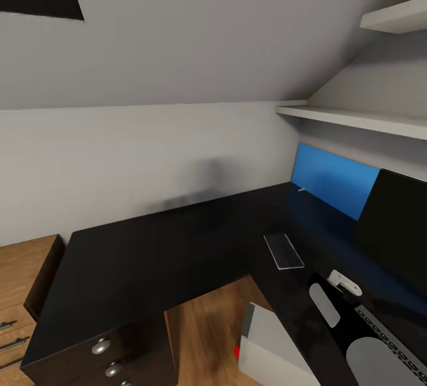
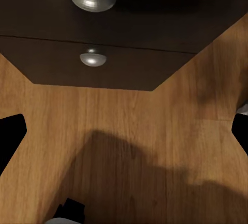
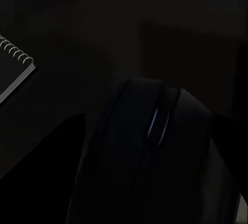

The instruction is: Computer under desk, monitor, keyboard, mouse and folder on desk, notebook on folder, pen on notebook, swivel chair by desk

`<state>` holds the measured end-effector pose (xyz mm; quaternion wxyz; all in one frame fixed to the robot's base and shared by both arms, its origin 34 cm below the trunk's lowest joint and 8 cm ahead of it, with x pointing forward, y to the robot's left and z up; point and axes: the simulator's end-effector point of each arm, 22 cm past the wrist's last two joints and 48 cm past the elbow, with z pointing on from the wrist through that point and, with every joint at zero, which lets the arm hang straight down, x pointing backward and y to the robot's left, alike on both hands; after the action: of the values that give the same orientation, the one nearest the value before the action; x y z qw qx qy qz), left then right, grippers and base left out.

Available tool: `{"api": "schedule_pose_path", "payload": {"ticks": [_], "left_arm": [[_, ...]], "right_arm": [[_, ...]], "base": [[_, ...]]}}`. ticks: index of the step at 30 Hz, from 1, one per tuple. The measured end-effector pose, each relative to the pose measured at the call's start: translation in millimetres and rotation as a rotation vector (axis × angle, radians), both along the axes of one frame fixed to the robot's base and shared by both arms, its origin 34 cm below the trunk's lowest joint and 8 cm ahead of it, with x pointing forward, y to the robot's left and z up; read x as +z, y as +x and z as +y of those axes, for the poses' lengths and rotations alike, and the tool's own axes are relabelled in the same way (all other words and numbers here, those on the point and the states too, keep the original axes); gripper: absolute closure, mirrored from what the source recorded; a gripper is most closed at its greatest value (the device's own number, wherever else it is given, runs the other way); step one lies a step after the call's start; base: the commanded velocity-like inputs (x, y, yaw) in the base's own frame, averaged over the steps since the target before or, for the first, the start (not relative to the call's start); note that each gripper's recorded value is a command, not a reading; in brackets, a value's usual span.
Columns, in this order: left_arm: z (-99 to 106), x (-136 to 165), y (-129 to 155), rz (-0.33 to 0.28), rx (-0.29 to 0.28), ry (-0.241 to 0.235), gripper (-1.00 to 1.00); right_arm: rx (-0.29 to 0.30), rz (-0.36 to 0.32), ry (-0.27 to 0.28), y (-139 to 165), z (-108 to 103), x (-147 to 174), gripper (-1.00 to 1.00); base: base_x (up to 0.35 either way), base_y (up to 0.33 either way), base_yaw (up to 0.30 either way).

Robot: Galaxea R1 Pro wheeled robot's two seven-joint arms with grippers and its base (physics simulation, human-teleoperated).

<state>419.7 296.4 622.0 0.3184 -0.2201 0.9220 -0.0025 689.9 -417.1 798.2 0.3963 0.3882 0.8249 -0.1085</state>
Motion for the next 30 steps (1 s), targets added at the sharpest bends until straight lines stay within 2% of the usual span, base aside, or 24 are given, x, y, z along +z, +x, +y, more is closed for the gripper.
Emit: {"api": "schedule_pose_path", "payload": {"ticks": [22, 23, 30], "left_arm": [[0.0, 0.0, 0.0, 0.0, 0.0, 0.0, -1.0], [0.0, 0.0, 0.0, 0.0, 0.0, 0.0, -1.0], [0.0, 0.0, 0.1, 0.0, 0.0, 0.0, -1.0]], "right_arm": [[0.001, -0.001, 0.0, 0.6, 1.7, 0.3, 1.0], [0.001, -0.001, -0.001, 0.7, 1.7, 0.4, -1.0], [0.003, -0.005, -0.003, 1.7, 1.9, 1.7, -1.0]], "base": [[0.0, 0.0, 0.0], [0.0, 0.0, 0.0], [0.0, 0.0, 0.0]]}}
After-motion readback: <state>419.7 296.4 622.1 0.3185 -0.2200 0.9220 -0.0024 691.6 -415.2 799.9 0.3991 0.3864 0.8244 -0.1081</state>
